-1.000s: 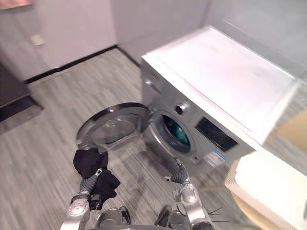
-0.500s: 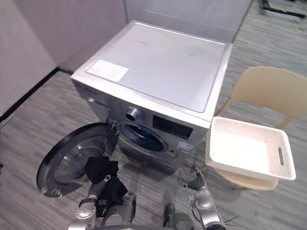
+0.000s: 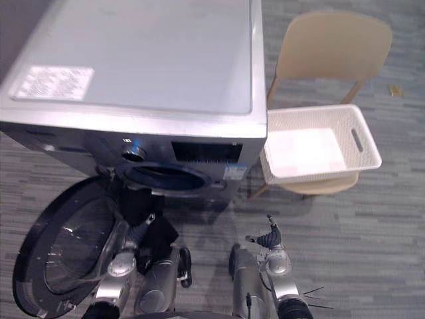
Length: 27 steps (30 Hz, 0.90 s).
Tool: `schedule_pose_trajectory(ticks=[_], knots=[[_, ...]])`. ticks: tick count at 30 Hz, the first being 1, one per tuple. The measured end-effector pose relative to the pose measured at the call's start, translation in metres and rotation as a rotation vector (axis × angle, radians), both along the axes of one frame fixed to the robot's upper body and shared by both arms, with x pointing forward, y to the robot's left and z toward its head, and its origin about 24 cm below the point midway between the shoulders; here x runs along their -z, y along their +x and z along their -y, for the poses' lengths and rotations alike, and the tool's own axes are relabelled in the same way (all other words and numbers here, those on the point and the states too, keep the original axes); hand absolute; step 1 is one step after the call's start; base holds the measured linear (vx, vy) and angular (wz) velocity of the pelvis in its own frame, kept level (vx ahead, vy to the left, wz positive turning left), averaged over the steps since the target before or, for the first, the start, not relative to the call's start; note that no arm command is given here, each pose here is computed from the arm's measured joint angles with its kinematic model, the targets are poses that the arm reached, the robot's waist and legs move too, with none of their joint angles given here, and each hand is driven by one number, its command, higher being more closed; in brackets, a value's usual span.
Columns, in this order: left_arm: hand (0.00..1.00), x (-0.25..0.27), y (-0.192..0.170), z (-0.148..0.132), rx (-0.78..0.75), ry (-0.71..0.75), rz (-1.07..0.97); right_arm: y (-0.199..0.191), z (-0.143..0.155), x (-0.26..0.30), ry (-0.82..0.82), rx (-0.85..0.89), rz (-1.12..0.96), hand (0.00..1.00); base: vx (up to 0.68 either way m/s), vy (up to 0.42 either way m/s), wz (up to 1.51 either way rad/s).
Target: Pick up the laundry basket with both hands and put the clothes into the washing machine.
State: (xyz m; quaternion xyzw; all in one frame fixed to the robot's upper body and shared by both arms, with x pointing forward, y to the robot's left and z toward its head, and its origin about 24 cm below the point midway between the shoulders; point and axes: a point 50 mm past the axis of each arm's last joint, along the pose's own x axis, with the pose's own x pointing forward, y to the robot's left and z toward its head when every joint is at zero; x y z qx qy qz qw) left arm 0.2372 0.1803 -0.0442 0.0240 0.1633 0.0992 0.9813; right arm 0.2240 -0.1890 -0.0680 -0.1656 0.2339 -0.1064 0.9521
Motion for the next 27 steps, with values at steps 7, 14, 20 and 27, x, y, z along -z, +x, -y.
schedule_pose_trajectory(ticks=[7,14,20,27], knots=[[1.0,-0.06,0.06,0.008,-0.095,-0.081,0.23,0.048,-0.009,-0.058,0.029,0.046,0.27,0.0,-0.12,-0.015,-0.03],[1.0,-0.152,0.1,0.008,-0.096,-0.042,0.543,0.065,-0.006,-0.104,0.06,0.107,0.481,0.0,-0.11,-0.062,0.08],[1.0,-0.248,0.121,-0.015,-0.125,0.132,0.804,0.062,0.0,-0.127,0.058,0.121,0.609,0.0,-0.07,-0.072,0.08],[1.0,-0.378,0.109,0.001,-0.13,0.448,1.185,0.06,0.004,-0.145,0.037,0.102,0.709,0.0,0.0,-0.053,0.09]])
